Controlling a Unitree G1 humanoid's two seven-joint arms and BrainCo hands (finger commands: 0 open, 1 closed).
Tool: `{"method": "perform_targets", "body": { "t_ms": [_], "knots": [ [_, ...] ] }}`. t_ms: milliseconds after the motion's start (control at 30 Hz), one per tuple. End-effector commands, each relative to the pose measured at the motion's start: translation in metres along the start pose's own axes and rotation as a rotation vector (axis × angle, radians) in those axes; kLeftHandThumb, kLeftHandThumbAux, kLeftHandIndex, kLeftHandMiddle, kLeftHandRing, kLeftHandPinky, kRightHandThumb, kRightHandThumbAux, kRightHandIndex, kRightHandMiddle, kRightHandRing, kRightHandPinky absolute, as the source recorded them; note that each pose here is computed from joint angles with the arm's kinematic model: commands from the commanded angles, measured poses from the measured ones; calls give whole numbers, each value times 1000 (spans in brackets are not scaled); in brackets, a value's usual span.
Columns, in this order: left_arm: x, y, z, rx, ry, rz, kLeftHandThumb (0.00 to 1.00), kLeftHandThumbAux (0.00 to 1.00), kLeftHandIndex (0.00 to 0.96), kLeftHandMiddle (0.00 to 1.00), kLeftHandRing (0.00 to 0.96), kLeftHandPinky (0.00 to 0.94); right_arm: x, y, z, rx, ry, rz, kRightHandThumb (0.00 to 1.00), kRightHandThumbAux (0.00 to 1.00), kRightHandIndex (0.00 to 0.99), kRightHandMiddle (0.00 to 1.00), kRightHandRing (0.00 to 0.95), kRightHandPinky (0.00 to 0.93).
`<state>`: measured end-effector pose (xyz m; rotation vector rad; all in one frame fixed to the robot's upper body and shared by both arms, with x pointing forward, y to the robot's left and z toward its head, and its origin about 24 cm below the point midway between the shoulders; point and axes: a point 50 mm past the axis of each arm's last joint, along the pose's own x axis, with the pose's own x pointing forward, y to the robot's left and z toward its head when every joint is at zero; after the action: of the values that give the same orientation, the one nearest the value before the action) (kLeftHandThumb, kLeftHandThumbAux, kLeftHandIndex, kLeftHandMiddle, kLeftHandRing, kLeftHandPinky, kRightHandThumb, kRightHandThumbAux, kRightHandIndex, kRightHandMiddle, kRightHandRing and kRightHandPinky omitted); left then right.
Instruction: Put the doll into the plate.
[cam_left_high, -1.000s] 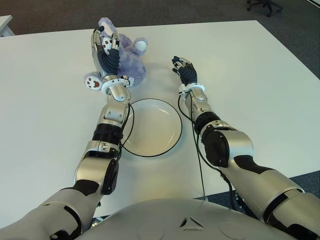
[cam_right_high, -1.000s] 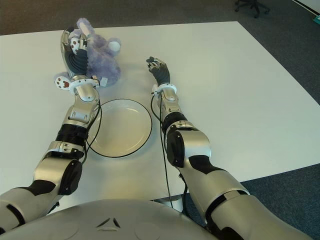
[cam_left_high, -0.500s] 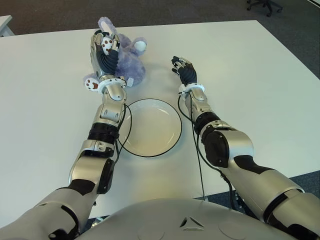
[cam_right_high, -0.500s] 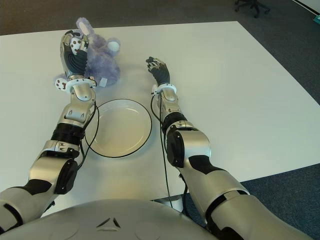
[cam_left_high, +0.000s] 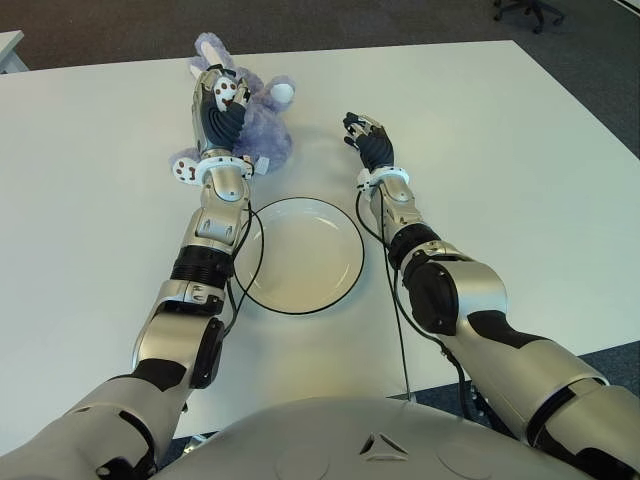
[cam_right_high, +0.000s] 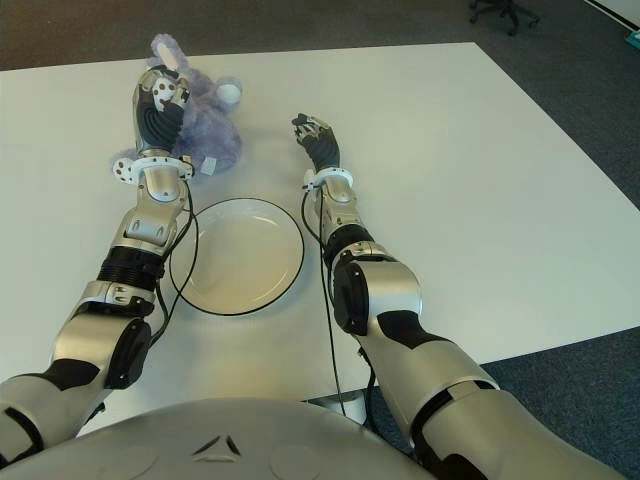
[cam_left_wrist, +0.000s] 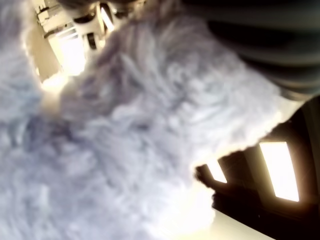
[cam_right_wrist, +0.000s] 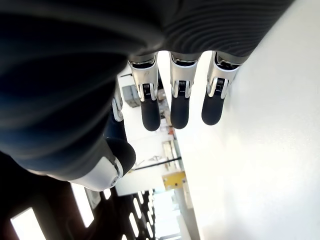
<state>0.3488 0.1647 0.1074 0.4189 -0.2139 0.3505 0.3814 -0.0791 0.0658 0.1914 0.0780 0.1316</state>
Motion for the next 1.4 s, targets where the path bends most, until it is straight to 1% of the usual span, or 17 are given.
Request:
{"method": "perform_targets", "body": {
  "t_ms": [33, 167, 233, 367, 467, 500, 567, 633, 733, 767, 900, 1000, 1033, 1200, 1267, 1300, 1400],
  "knots": [
    [-7, -2, -17, 10, 104, -90, 452, 484, 468, 511, 502, 526, -13, 3, -32, 38, 115, -4, 702, 730, 405, 166, 130, 165],
    [-7, -1, -18, 18, 131, -114, 437, 494, 474, 519, 515, 561, -12, 3, -32, 39, 110, -2, 703, 730, 404, 165, 131, 167],
    [-6, -1, -18, 29, 141, -125, 432, 507, 484, 555, 580, 663, -12, 4, -31, 32, 106, -1, 702, 729, 404, 162, 132, 173],
    [-5, 0, -19, 85, 141, -133, 405, 503, 513, 612, 640, 735, -12, 4, -32, 14, 117, -4, 702, 729, 405, 169, 139, 182],
    [-5, 0, -19, 109, 140, -138, 397, 502, 521, 626, 655, 751, -12, 4, -32, 17, 120, -6, 702, 729, 406, 171, 141, 183],
    [-5, 0, -19, 114, 140, -141, 385, 508, 535, 634, 653, 722, -12, 5, -31, 23, 119, -6, 703, 728, 406, 172, 142, 175],
    [-6, 0, -19, 122, 141, -147, 381, 511, 539, 636, 652, 713, -12, 5, -32, 40, 117, -8, 703, 727, 406, 173, 143, 173],
    [-6, 0, -19, 133, 142, -154, 377, 523, 571, 661, 683, 754, -13, 4, -33, 66, 111, -10, 704, 726, 406, 171, 144, 178],
    [-7, -1, -20, 143, 142, -157, 383, 527, 586, 681, 703, 775, -12, 4, -31, 67, 106, -9, 704, 726, 406, 169, 144, 183],
    [-7, -1, -20, 145, 142, -158, 398, 530, 601, 721, 739, 802, -12, 4, -31, 56, 110, -9, 703, 727, 405, 167, 139, 177],
    [-9, 0, -19, 156, 137, -157, 422, 535, 616, 764, 778, 831, -12, 4, -33, 31, 126, -9, 703, 729, 404, 165, 136, 170],
    [-9, 0, -19, 171, 131, -165, 455, 544, 623, 796, 805, 858, -12, 4, -32, 57, 120, -12, 704, 728, 404, 164, 136, 169],
    [-9, 0, -19, 175, 130, -167, 485, 553, 652, 813, 816, 861, -11, 4, -31, 60, 119, -12, 704, 728, 404, 163, 135, 169],
    [-9, 0, -20, 190, 139, -179, 550, 573, 707, 829, 826, 854, -12, 4, -33, 44, 131, -10, 702, 728, 404, 162, 131, 163],
    [-9, 0, -21, 186, 147, -185, 574, 586, 736, 836, 830, 856, -13, 4, -33, 61, 121, -11, 703, 728, 404, 161, 129, 160],
    [-9, 0, -22, 183, 151, -188, 610, 613, 780, 851, 843, 859, -13, 4, -33, 73, 116, -12, 704, 727, 405, 157, 125, 157],
    [-9, 0, -23, 157, 156, -200, 651, 634, 804, 863, 856, 863, -13, 5, -34, 51, 126, -8, 703, 728, 405, 153, 120, 152]
  ]
}}
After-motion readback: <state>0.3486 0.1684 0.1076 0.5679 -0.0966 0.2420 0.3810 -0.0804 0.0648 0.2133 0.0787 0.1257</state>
